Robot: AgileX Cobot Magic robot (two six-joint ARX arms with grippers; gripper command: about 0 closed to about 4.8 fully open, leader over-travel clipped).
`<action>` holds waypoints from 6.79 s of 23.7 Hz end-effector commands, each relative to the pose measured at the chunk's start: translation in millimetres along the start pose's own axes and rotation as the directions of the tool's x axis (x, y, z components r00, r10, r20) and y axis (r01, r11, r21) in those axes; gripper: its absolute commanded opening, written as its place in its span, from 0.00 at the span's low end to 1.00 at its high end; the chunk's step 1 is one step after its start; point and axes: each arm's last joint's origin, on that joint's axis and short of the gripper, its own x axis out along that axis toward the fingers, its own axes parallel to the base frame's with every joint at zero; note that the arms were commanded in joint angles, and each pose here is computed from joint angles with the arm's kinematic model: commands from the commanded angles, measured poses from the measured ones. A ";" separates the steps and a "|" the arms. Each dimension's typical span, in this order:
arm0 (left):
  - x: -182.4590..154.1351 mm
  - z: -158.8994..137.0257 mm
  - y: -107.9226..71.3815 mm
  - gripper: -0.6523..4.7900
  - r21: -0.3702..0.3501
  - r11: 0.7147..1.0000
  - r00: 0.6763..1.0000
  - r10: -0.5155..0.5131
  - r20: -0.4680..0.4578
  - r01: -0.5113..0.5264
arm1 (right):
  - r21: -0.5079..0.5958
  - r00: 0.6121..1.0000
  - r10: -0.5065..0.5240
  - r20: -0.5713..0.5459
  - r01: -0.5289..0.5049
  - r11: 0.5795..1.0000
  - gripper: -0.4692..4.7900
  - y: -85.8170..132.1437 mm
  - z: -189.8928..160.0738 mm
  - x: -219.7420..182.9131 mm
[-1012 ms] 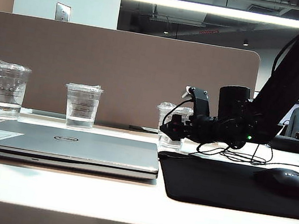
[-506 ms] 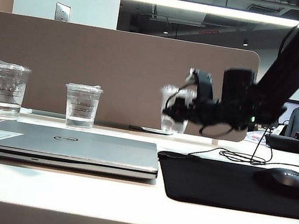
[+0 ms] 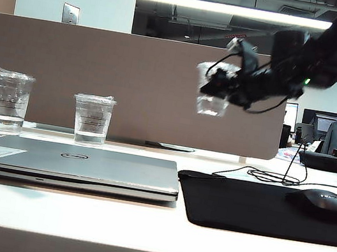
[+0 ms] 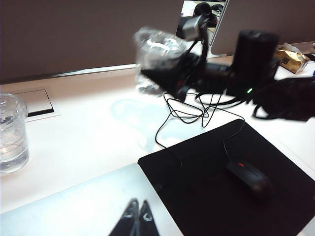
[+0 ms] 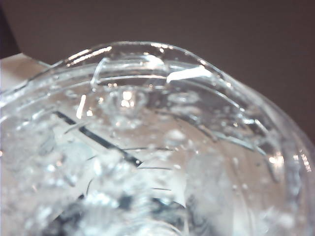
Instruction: Pick up the coffee cup on the right and place it on the right side of the laptop.
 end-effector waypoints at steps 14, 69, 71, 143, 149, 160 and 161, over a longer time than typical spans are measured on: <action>-0.8 2.0 -0.7 0.11 0.000 1.000 1.000 -0.007 0.012 0.007 | 0.024 0.998 0.030 0.058 -0.031 0.999 0.61 17.4 52.2 -59.0; -0.8 2.0 -0.6 0.11 0.000 1.000 1.000 -0.006 0.013 0.006 | 0.072 0.998 -0.006 -0.060 0.010 0.997 0.61 104.4 -144.6 -144.1; -0.8 2.0 -0.7 0.11 0.000 1.000 1.000 -0.007 0.012 0.007 | 0.074 0.998 -0.006 -0.063 0.010 0.997 0.61 104.3 -145.7 -144.0; -0.8 2.0 -0.7 0.11 0.000 1.000 1.000 -0.007 0.012 0.007 | -0.025 0.869 -0.485 0.093 0.489 0.872 0.08 169.0 -82.3 -364.7; -0.8 2.0 -0.6 0.11 0.000 1.000 1.000 -0.006 0.012 0.006 | -0.023 0.840 -0.522 0.148 0.531 0.847 0.08 168.9 -88.5 -377.1; -0.7 2.0 -0.6 0.11 0.000 1.000 1.000 -0.007 0.012 0.007 | -0.013 0.836 -0.521 0.171 0.531 0.847 0.08 170.4 -110.1 -379.2; -0.7 2.0 -0.6 0.11 0.000 1.000 1.000 -0.006 0.013 0.006 | -0.013 0.836 -0.522 0.168 0.531 0.847 0.08 170.0 -112.5 -378.5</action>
